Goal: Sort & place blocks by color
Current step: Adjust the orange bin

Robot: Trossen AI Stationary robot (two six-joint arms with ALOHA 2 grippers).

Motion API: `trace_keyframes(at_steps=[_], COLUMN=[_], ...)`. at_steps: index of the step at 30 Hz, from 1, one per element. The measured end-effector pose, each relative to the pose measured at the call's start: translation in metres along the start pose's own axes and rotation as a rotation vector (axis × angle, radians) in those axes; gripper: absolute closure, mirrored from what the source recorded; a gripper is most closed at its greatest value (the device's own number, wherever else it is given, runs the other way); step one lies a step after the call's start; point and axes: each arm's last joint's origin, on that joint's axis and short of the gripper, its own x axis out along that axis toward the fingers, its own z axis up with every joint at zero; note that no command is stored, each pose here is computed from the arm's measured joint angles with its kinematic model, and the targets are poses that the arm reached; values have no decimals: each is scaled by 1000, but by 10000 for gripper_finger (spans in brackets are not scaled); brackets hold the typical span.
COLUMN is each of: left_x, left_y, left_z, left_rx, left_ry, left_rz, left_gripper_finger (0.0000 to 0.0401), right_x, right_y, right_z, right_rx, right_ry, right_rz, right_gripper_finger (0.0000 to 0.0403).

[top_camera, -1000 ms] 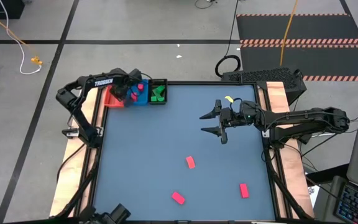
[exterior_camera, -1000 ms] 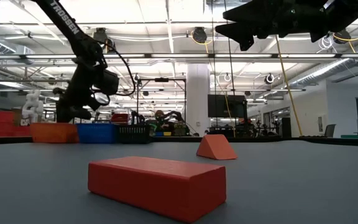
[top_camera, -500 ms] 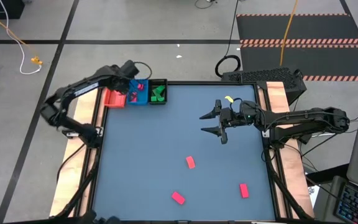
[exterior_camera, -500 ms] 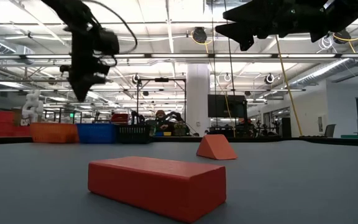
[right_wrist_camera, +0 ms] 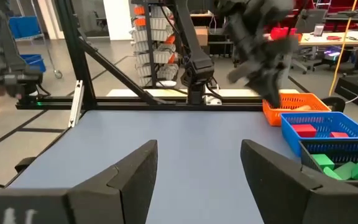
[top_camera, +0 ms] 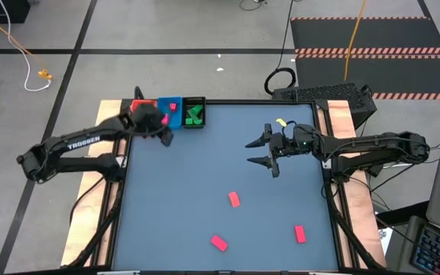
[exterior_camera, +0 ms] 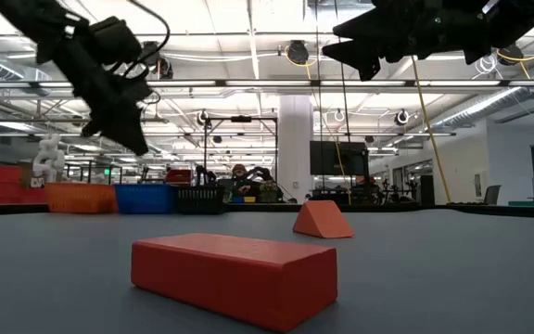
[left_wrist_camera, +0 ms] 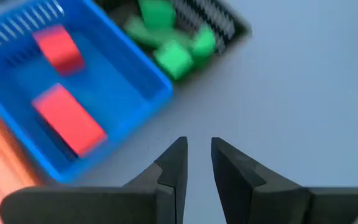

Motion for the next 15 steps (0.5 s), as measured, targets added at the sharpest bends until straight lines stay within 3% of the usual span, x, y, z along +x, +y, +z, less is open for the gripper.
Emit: trace_keyframes(at_steps=[5,15], left_x=[9,2], left_y=[-10,4], left_z=[-30,-63], left_rx=[-22,-142], left_ry=[7,223], left_rz=[-27,358], left_gripper_finger=[327,327], right_x=[0,0], right_y=[0,0], right_z=[2,3], right_rx=[17,15], right_ry=[-15,-29], right_rz=[0,1], right_gripper_finger=[177,177])
